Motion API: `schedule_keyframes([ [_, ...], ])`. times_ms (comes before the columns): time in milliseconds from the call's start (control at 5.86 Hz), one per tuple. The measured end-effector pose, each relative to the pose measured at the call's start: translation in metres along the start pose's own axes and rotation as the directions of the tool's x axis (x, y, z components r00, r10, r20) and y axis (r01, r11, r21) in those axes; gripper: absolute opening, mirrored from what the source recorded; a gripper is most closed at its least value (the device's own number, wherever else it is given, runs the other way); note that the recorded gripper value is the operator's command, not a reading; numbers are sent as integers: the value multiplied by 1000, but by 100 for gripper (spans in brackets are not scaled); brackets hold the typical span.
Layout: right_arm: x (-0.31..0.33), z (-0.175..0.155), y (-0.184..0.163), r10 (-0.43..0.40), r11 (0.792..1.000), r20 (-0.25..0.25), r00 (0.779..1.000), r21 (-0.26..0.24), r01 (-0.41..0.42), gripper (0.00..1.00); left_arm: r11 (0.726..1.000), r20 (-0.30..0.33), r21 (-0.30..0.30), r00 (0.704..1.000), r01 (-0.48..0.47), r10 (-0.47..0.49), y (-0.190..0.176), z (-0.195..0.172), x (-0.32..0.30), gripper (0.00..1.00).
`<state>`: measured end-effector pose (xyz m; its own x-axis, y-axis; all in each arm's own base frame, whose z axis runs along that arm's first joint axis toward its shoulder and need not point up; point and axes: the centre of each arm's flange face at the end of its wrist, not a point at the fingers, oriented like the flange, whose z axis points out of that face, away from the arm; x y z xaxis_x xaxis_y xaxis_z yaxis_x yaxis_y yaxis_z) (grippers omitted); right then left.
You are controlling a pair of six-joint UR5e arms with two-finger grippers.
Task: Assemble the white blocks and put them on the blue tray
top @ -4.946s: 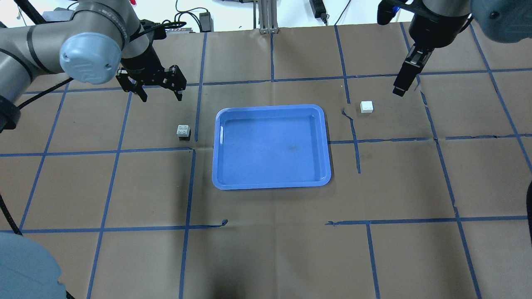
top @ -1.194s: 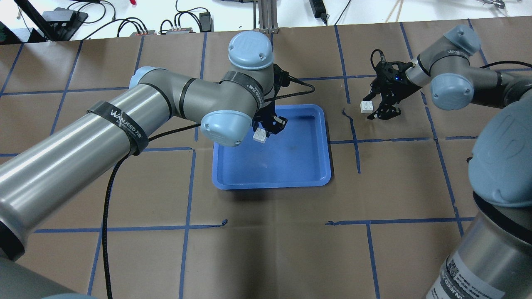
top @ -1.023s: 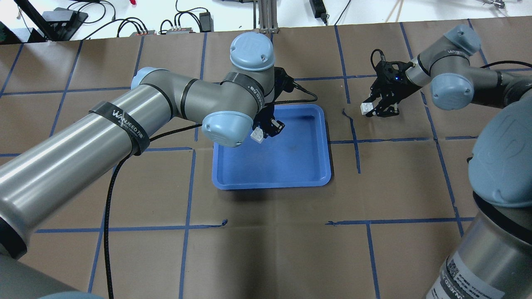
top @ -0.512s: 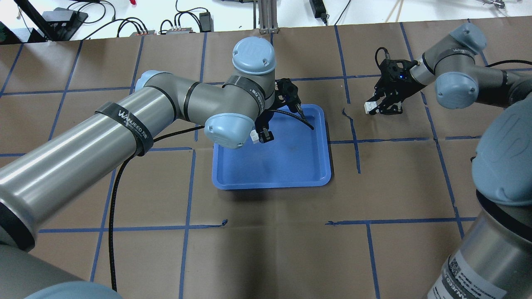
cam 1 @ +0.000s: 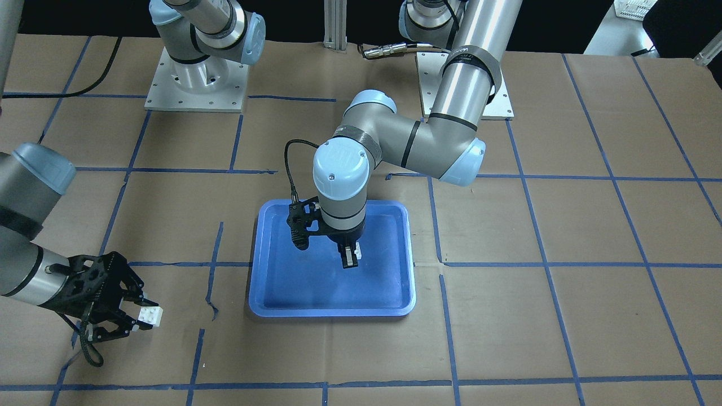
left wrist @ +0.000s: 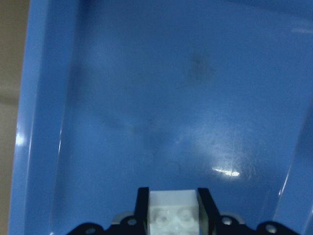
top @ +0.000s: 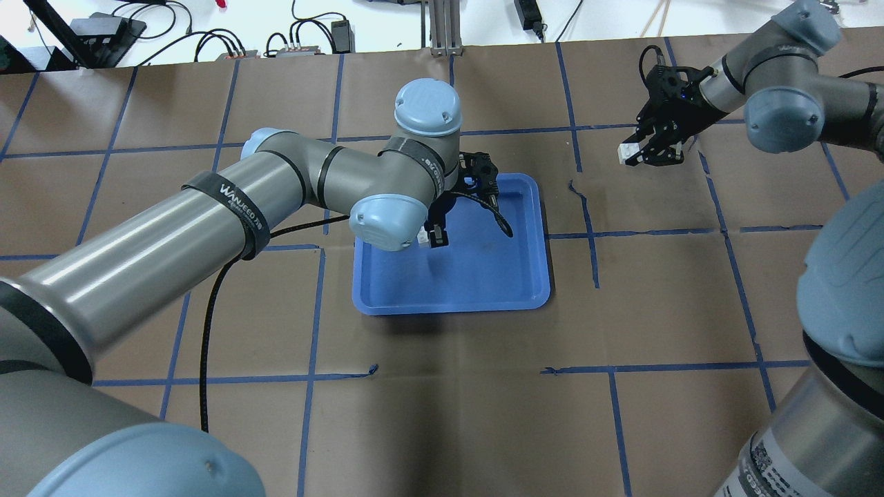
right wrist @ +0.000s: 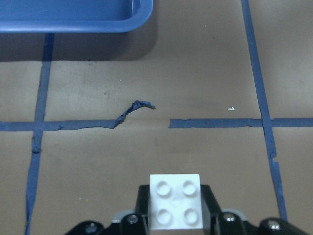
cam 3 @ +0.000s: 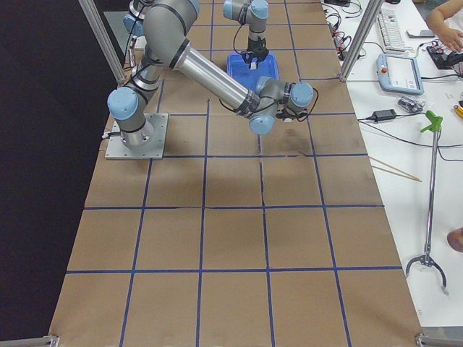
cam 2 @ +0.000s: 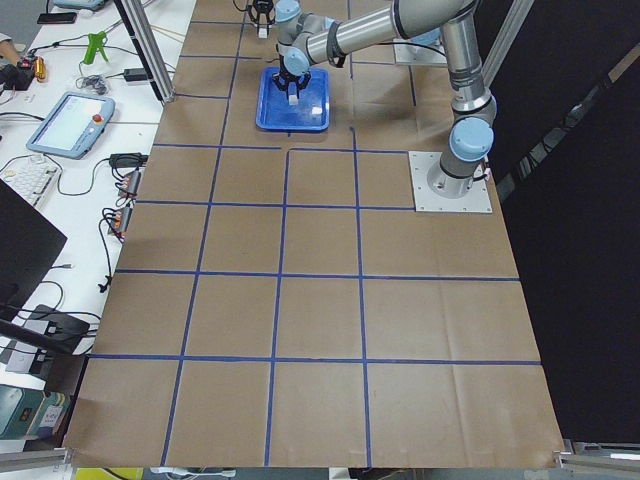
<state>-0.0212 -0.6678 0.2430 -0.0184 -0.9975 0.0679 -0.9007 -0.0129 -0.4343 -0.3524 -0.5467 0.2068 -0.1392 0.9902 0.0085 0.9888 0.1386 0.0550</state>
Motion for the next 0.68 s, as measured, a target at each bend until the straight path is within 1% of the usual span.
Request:
schedule_keyframes([
  [171, -12, -20, -17, -2, 1000, -1, 1000, 2, 2, 18, 1000, -5, -1, 1000, -20, 20, -3, 6, 3, 71],
  [341, -31, -35, -35, -6, 1000, -10, 1000, 24, 7, 18, 999, -2, -1, 999, -46, 46, -11, 8, 11, 98],
  [512, -51, -43, -51, -8, 998, -22, 1000, 58, 9, 18, 998, 2, 0, 998, -65, 65, -18, 7, 18, 98],
  [682, -61, -44, -57, -6, 997, -25, 1000, 75, 8, 18, 998, 4, 3, 998, -70, 70, -20, 5, 21, 98],
])
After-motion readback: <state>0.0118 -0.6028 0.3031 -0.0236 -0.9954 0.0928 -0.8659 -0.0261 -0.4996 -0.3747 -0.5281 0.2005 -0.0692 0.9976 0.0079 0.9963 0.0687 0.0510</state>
